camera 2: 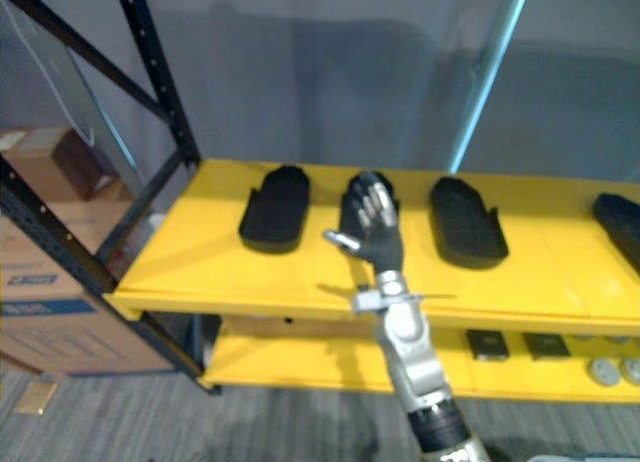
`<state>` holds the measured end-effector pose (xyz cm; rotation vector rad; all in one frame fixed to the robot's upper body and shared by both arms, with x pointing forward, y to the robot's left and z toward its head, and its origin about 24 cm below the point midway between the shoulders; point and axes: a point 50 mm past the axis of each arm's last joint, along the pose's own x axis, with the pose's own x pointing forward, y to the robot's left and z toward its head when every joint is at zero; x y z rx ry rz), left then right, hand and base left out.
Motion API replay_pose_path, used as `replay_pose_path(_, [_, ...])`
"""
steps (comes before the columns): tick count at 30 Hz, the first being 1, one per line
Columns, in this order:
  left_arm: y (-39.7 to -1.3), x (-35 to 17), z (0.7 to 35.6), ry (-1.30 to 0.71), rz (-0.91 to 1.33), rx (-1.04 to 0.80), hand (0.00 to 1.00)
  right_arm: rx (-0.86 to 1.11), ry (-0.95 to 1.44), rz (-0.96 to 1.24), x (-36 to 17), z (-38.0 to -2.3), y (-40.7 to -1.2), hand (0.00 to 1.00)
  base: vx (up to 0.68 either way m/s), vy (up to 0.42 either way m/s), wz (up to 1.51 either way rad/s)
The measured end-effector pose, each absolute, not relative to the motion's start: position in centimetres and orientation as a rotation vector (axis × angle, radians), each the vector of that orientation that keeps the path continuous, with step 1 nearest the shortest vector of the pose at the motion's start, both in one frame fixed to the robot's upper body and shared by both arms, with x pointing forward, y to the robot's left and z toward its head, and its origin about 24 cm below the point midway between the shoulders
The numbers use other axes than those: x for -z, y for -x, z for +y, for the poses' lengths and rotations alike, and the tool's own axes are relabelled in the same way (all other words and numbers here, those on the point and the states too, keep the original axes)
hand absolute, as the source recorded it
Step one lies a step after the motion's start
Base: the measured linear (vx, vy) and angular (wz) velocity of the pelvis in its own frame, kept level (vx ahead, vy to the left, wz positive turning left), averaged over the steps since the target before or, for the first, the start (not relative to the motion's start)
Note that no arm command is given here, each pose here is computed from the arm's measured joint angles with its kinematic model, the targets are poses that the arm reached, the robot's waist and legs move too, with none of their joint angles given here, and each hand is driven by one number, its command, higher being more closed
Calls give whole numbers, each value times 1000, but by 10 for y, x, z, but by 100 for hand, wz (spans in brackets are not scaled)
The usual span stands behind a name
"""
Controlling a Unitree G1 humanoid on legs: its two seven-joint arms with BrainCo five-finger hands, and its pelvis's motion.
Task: Walk over and take plastic housings, then place them on the shelf
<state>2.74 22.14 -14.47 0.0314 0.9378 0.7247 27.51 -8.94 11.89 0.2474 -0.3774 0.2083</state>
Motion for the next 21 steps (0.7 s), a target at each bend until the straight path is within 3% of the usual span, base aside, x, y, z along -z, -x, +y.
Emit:
replay_pose_path(10, [-37,147,223,-30,935,-692,0,-309,-208,-193,-87,-55,-280,0,11,-2,6])
replay_pose_path(21, [-42,148,215,-33,943,-637,0,-126,-149,33,-35,-63,-289,0,0,-1,5])
